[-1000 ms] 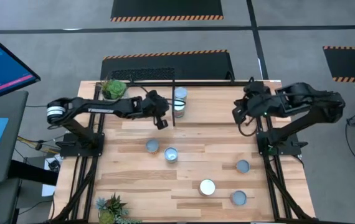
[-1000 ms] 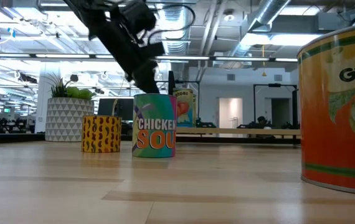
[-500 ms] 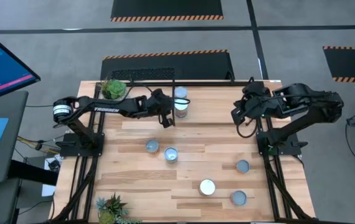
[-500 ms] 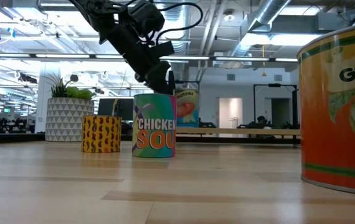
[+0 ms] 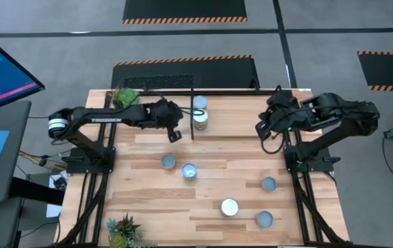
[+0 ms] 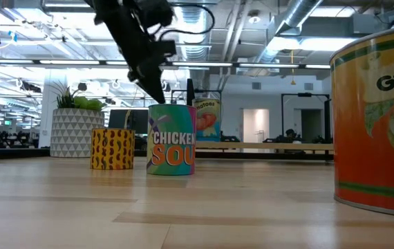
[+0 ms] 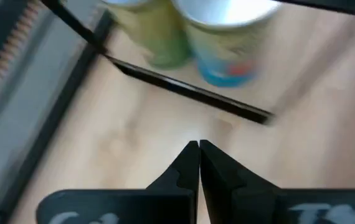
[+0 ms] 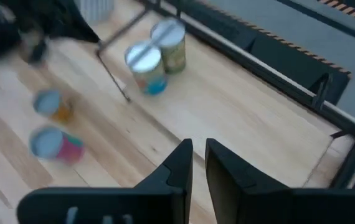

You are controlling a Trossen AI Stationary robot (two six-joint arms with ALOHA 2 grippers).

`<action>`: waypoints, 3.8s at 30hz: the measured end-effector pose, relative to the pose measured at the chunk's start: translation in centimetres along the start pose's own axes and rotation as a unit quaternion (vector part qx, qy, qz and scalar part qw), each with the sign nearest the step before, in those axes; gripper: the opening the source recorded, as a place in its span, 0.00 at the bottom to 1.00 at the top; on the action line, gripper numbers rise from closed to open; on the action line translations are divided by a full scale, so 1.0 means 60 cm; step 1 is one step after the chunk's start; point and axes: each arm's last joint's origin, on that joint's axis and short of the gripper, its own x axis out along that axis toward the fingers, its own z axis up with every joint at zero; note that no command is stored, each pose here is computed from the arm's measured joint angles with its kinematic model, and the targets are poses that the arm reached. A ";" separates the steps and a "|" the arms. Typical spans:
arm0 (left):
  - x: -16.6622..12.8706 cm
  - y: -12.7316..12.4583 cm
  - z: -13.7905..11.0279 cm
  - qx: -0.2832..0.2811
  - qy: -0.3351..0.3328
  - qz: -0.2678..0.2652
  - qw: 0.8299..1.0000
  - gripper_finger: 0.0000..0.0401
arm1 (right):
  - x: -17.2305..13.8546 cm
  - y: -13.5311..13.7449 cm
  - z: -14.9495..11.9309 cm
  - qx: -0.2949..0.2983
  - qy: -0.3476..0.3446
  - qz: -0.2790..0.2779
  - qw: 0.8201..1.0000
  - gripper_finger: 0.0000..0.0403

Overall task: Pick and place cans onto a shelf
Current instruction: Put the canned green beans on the shelf

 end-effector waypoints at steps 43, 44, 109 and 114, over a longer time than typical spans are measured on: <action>-0.059 -0.054 -0.086 0.068 0.173 -0.084 0.979 0.26 | 0.199 0.337 -0.230 -0.183 0.351 0.217 0.892 0.47; -0.059 -0.054 -0.085 0.074 0.171 -0.081 0.979 0.26 | 0.204 0.337 -0.232 -0.180 0.355 0.209 0.893 0.49; -0.063 -0.046 -0.094 0.027 0.198 -0.023 0.980 0.26 | 0.278 -0.046 0.193 -0.208 0.169 -0.002 0.964 0.00; -0.063 -0.046 -0.094 0.032 0.197 -0.024 0.980 0.26 | 0.354 -0.051 0.190 -0.228 0.227 0.011 0.947 0.00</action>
